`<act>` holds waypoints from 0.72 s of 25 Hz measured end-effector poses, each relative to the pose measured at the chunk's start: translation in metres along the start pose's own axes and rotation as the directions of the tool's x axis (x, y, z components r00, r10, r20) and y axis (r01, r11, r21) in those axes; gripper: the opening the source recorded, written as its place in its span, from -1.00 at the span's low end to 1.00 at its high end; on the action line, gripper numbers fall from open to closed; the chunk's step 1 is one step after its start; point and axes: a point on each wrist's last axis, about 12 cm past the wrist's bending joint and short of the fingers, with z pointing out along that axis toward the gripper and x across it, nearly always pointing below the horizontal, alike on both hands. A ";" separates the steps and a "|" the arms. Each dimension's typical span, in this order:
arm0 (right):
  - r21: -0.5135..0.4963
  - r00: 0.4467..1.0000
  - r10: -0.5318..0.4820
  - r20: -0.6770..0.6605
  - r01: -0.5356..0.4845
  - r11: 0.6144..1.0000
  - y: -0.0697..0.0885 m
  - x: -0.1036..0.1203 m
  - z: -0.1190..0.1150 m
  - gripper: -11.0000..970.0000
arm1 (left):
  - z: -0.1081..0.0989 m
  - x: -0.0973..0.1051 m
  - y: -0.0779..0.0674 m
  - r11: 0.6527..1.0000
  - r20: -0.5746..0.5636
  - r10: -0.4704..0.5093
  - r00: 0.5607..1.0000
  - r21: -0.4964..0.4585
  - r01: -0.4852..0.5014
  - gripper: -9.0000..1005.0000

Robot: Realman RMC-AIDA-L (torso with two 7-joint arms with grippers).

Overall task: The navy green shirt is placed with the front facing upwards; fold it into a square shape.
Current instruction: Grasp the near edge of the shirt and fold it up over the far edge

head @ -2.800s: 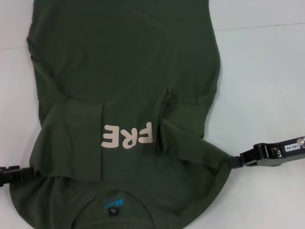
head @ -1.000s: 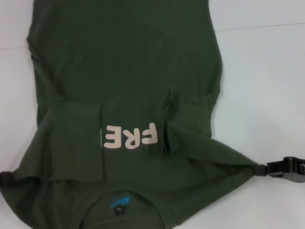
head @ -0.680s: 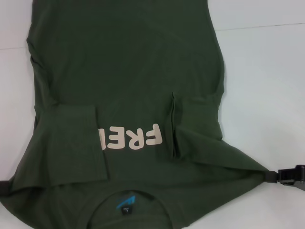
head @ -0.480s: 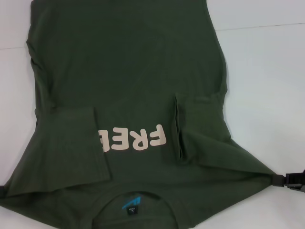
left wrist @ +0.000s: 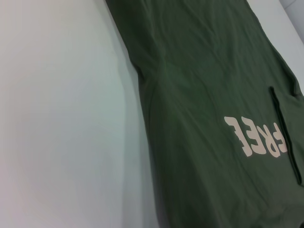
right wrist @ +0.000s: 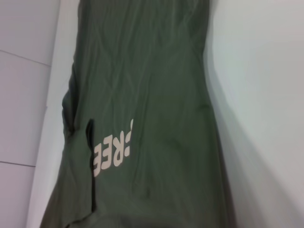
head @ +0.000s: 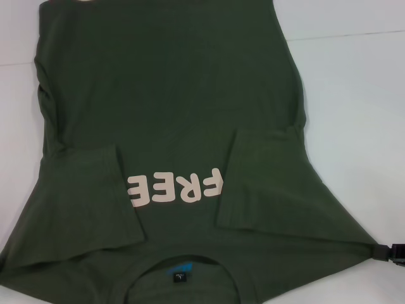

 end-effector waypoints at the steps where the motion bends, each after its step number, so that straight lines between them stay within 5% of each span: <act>1: -0.003 1.000 0.000 0.004 0.000 1.000 0.000 0.001 -0.001 -0.92 | 0.000 0.001 0.000 1.000 -0.002 0.000 1.000 0.004 0.000 -0.93; 18: -0.057 0.999 -0.035 0.012 0.036 0.998 0.008 -0.006 -0.003 -0.92 | -0.004 0.007 -0.001 1.000 -0.017 -0.010 1.000 0.020 0.010 -0.93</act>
